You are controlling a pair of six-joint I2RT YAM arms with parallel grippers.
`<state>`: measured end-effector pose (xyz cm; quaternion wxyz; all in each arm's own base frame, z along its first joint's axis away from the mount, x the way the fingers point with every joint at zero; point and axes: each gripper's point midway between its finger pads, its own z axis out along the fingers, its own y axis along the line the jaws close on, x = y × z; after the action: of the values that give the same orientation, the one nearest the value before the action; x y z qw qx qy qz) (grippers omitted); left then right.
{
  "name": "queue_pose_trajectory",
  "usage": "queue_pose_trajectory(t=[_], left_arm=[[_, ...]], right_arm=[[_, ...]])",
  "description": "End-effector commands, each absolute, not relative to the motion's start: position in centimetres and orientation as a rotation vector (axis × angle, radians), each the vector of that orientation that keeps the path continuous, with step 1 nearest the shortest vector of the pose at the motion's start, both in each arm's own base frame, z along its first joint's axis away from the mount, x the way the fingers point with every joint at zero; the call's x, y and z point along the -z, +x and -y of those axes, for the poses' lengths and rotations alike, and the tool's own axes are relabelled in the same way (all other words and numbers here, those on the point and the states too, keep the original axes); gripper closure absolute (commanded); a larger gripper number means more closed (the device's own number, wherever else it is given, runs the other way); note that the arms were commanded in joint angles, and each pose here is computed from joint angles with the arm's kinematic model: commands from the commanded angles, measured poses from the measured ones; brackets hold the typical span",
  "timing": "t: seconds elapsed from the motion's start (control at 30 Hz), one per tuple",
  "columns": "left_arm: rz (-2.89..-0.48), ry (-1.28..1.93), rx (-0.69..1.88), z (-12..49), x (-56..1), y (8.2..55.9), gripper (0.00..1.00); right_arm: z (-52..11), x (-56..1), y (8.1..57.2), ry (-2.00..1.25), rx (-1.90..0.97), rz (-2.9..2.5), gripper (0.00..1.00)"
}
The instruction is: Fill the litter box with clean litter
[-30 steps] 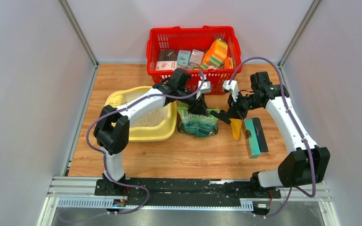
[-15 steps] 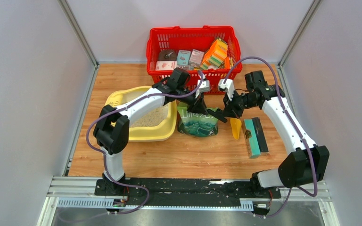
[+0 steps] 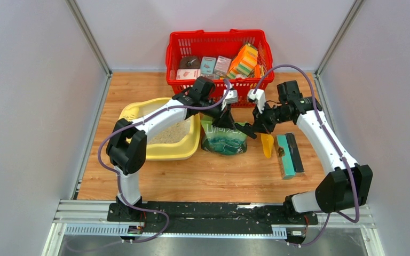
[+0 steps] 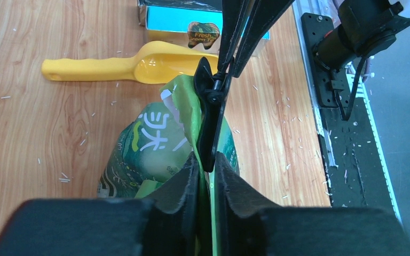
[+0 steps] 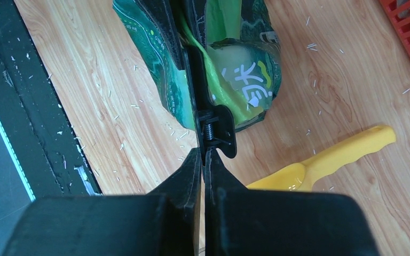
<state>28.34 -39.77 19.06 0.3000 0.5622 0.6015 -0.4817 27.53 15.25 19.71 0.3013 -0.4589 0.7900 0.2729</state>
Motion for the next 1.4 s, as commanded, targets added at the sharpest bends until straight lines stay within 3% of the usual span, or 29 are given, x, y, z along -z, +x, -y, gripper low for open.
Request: queue_pose_trajectory(t=[0.0,0.07,0.13,0.2,0.27,0.33,0.37,0.47,0.7,0.93,1.37], left_arm=[[-1.551,1.507,1.405,40.5,-20.2,26.7,0.87],[-1.546,1.508,1.417,40.5,-20.2,26.6,1.00],[-1.544,1.507,1.418,40.6,-20.2,26.6,1.00],[-1.551,1.504,1.416,40.5,-20.1,26.6,1.00],[-1.538,1.512,1.402,40.4,-20.2,26.7,1.00],[-1.537,1.528,1.392,40.2,-20.2,26.6,1.00],[-1.517,1.542,1.373,40.2,-20.2,26.7,1.00],[-1.503,1.556,1.364,40.3,-20.3,26.8,1.00],[-1.508,1.554,1.363,40.2,-20.3,26.8,1.00],[-1.510,1.552,1.360,40.3,-20.3,26.9,1.00],[-1.520,1.543,1.355,40.3,-20.3,27.2,1.00]], right_arm=[[-15.1,-21.1,30.0,-1.193,-0.615,-2.010,1.00],[-15.1,-21.0,29.9,-1.192,-0.618,-2.012,1.00],[-15.1,-20.9,29.9,-1.176,-0.623,-2.026,1.00],[-14.9,-21.1,30.0,-1.138,-0.619,-2.045,0.87],[-14.3,-22.5,29.4,-1.095,-0.700,-2.030,0.62],[-12.9,-23.9,29.2,-1.052,-0.751,-1.990,0.50],[-12.9,-24.4,28.7,-1.051,-0.796,-1.965,0.38],[-11.6,-24.3,29.0,-1.004,-0.813,-1.972,0.25],[-13.6,-23.1,27.8,-1.048,-1.098,-1.961,0.23],[-14.9,-22.1,27.8,-1.149,-1.097,-1.957,0.20],[-15.7,-20.4,28.2,-1.203,-1.073,-1.979,0.43]])
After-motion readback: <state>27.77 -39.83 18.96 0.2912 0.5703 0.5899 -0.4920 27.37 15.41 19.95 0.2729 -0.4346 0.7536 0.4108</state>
